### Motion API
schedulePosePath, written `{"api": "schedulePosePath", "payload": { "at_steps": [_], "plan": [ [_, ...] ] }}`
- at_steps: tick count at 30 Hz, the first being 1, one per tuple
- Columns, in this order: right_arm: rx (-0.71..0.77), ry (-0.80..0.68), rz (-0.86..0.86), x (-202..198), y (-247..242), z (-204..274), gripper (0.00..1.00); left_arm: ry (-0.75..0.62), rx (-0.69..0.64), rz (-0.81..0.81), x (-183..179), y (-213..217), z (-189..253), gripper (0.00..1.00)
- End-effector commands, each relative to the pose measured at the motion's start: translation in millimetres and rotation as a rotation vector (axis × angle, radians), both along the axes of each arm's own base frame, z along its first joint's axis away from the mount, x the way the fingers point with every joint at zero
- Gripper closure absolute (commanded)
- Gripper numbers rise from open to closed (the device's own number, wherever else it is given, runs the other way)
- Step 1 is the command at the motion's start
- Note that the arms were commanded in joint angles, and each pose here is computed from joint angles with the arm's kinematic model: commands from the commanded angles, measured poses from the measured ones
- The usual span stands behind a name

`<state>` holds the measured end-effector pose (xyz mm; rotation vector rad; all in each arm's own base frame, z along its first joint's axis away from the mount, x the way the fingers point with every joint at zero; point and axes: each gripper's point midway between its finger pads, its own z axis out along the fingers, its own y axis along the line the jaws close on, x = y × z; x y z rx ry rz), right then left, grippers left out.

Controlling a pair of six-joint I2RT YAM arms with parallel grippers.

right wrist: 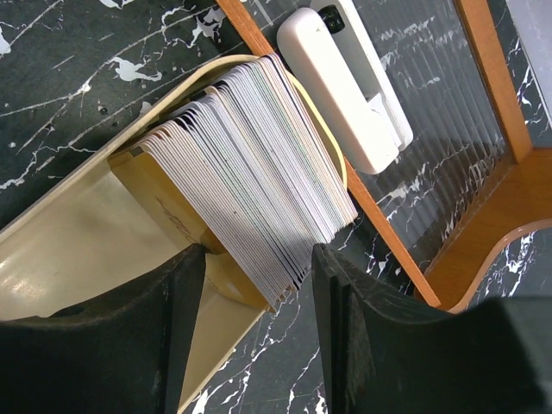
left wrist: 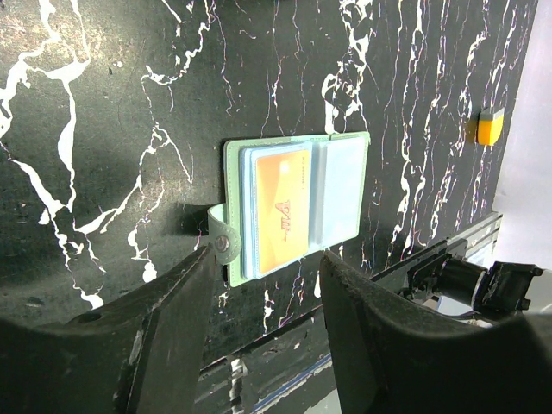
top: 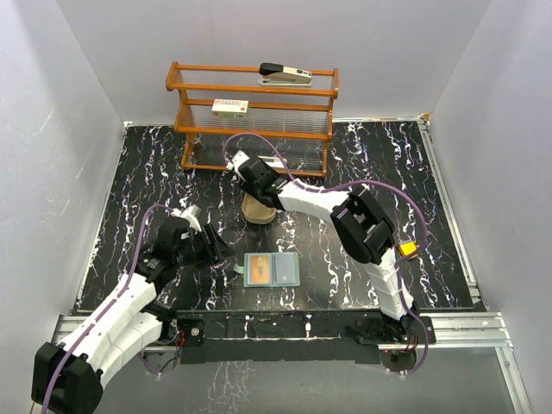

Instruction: Put the credit cards into the card holder

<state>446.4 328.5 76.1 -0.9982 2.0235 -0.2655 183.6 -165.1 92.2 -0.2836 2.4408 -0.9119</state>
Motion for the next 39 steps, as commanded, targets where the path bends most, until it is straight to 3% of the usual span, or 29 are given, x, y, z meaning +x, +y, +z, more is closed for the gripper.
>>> {"api": "schedulePosePath", "payload": {
  "at_steps": [1, 9, 28, 39],
  "plan": [
    [0.054, -0.123, -0.052, 21, 1, 37, 0.52, -0.023, -0.011, -0.016, 1, -2, 11, 0.50],
    [0.082, -0.162, -0.061, 23, -3, 54, 0.62, -0.021, -0.012, -0.017, 1, -3, 10, 0.50],
    [0.107, -0.180, -0.062, 25, -8, 74, 0.74, -0.022, -0.012, -0.017, 1, -3, 9, 0.49],
    [0.109, -0.149, -0.026, 18, -7, 81, 0.92, -0.025, -0.017, -0.016, 1, -3, 12, 0.49]
  ]
}}
